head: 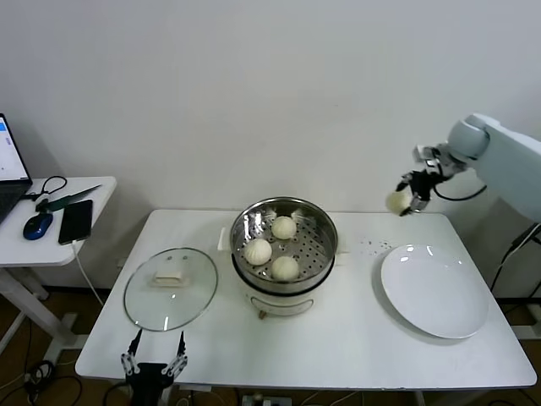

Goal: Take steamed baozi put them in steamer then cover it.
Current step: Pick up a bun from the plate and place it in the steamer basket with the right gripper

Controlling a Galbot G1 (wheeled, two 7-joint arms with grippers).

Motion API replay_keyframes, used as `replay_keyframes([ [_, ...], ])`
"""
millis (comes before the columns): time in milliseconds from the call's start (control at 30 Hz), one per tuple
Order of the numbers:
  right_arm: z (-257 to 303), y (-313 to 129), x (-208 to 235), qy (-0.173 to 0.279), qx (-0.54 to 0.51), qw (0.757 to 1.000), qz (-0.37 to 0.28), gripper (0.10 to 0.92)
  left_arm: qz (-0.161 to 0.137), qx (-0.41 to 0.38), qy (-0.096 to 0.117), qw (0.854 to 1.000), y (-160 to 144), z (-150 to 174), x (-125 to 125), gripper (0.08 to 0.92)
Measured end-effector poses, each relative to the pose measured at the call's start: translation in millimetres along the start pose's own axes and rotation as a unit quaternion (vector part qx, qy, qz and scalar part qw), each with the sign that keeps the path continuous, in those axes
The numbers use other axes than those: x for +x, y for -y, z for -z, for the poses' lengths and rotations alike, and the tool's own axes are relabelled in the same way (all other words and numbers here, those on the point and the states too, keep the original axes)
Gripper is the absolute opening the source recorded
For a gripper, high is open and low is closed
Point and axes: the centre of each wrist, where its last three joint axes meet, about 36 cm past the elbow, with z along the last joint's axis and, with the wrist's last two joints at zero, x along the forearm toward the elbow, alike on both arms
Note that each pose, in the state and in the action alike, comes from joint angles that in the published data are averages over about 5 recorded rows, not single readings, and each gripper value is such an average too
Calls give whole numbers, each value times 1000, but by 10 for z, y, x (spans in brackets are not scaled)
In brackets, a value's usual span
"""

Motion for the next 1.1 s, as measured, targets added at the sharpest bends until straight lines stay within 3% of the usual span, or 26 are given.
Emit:
replay_keyframes([
  [200, 755, 83, 126, 27, 22, 999, 14, 712, -6, 7, 6, 1000, 33, 26, -32, 823],
  [500, 1597, -71, -128, 38, 46, 996, 59, 716, -10, 13, 11, 1000, 61, 52, -65, 823],
  [1100, 2249, -363, -924, 0, 72, 990, 119, 712, -6, 18, 10, 1000, 11, 22, -75, 823],
])
